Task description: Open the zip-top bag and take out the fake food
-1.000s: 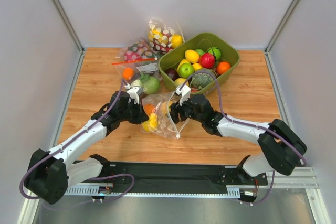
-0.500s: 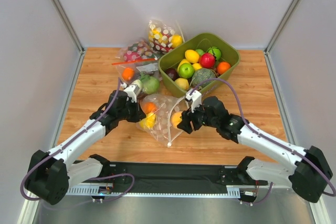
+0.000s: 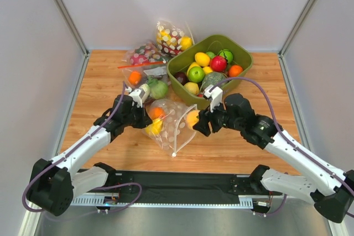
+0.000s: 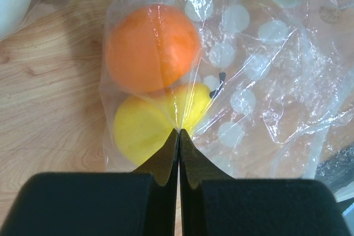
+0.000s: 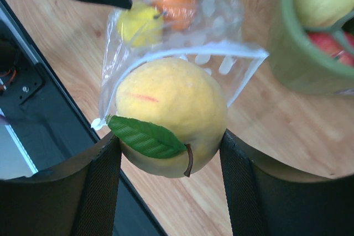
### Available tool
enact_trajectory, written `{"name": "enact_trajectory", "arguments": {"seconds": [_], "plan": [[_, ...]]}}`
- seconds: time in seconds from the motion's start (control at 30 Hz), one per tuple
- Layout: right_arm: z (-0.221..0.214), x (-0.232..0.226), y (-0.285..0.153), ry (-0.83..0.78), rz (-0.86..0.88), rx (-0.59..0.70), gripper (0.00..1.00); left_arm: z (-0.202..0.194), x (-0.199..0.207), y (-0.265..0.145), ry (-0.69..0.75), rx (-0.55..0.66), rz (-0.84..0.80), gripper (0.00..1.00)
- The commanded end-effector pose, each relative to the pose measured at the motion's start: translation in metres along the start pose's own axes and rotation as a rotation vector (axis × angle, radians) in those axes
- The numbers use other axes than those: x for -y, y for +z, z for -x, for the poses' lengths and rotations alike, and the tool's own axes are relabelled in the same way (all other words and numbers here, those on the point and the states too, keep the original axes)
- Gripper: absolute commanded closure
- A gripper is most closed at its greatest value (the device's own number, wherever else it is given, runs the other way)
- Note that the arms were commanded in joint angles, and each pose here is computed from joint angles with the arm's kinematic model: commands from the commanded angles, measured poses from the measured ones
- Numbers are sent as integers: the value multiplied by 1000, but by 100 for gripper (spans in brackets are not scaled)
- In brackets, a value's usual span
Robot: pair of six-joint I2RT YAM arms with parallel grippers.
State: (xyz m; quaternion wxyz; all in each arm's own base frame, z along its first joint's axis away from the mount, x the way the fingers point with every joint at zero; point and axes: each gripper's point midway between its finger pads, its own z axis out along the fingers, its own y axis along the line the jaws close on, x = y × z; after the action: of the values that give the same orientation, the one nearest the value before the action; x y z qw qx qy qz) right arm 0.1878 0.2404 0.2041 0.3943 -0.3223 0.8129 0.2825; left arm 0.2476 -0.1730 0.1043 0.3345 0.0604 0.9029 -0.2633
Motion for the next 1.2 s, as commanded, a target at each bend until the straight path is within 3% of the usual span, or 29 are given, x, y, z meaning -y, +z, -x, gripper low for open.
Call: {"name": "enact_trajectory", "arguments": {"seconds": [0.0, 0.3, 0.4, 0.73, 0.9, 1.0, 1.17], "plan": [[51, 8, -29, -67, -81, 117, 78, 20, 6, -8, 10, 56, -9, 100], [143, 83, -31, -97, -261, 298, 77, 21, 11, -10, 14, 59, -37, 100], [167, 152, -26, -26, -414, 331, 77, 21, 13, -12, 22, 61, -44, 100], [160, 317, -10, 258, -679, 260, 76, 20, 16, -15, 35, 60, -60, 100], [143, 355, -4, 275, -791, 178, 74, 20, 16, -14, 37, 54, -65, 100], [133, 370, -3, 285, -849, 136, 68, 20, 16, -13, 36, 50, -68, 100], [125, 377, -2, 303, -881, 125, 34, 19, 16, -13, 36, 48, -67, 100]]}}
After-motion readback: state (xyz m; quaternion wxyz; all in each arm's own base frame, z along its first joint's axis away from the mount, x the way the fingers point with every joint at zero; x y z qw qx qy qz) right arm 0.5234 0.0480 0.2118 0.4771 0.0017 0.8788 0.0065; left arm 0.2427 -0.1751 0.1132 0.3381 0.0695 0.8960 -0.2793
